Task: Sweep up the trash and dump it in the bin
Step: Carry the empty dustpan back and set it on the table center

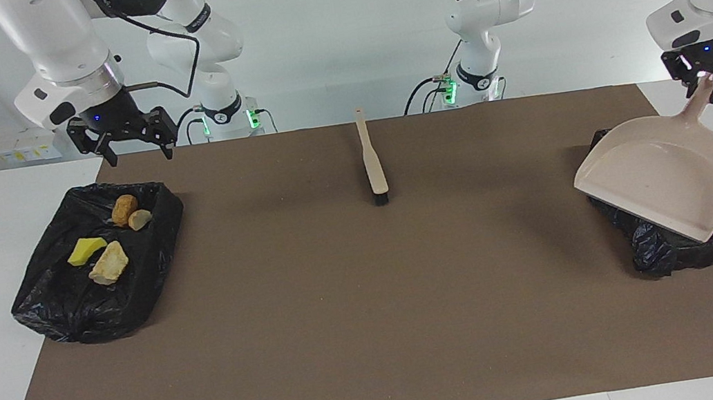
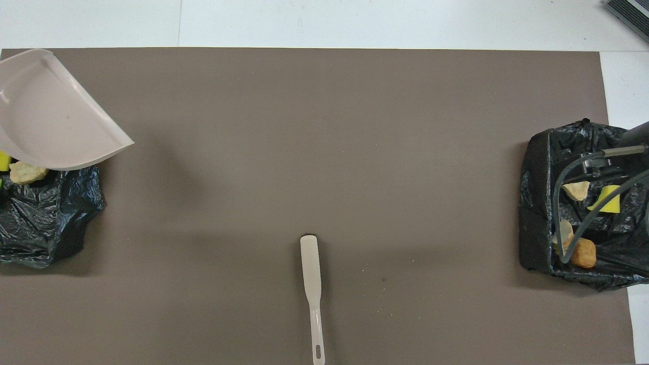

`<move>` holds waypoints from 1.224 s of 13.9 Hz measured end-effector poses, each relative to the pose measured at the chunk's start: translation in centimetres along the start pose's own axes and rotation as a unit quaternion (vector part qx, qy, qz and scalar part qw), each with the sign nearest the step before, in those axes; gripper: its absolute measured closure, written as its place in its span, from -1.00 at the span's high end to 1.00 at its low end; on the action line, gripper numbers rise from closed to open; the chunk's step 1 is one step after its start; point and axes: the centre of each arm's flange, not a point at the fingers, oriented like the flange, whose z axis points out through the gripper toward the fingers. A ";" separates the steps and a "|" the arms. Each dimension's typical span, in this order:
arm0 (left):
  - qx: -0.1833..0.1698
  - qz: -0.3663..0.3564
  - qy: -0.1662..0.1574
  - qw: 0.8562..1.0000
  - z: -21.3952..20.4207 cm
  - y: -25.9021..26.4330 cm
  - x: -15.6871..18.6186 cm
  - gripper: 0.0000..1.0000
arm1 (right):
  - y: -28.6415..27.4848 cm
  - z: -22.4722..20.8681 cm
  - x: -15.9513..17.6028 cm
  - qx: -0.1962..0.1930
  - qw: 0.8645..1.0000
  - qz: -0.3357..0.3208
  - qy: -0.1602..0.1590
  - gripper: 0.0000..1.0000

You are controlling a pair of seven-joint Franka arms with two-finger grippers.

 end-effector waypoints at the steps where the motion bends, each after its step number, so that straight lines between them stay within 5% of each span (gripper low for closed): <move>1: -0.011 -0.042 0.012 0.999 -0.6 2.2 2.1 -0.37 | 0.0 0.2 -0.3 0.000 1.000 -0.001 -0.002 1.00; 8: -0.080 -0.230 0.077 0.967 -3.2 16.8 13.5 -0.37 | -1.9 0.1 -1.3 0.021 1.000 -0.010 -0.003 1.00; 17: -0.165 -0.316 0.093 0.930 2.9 29.4 26.1 -0.37 | -1.2 0.1 -1.2 0.034 0.999 0.010 0.004 1.00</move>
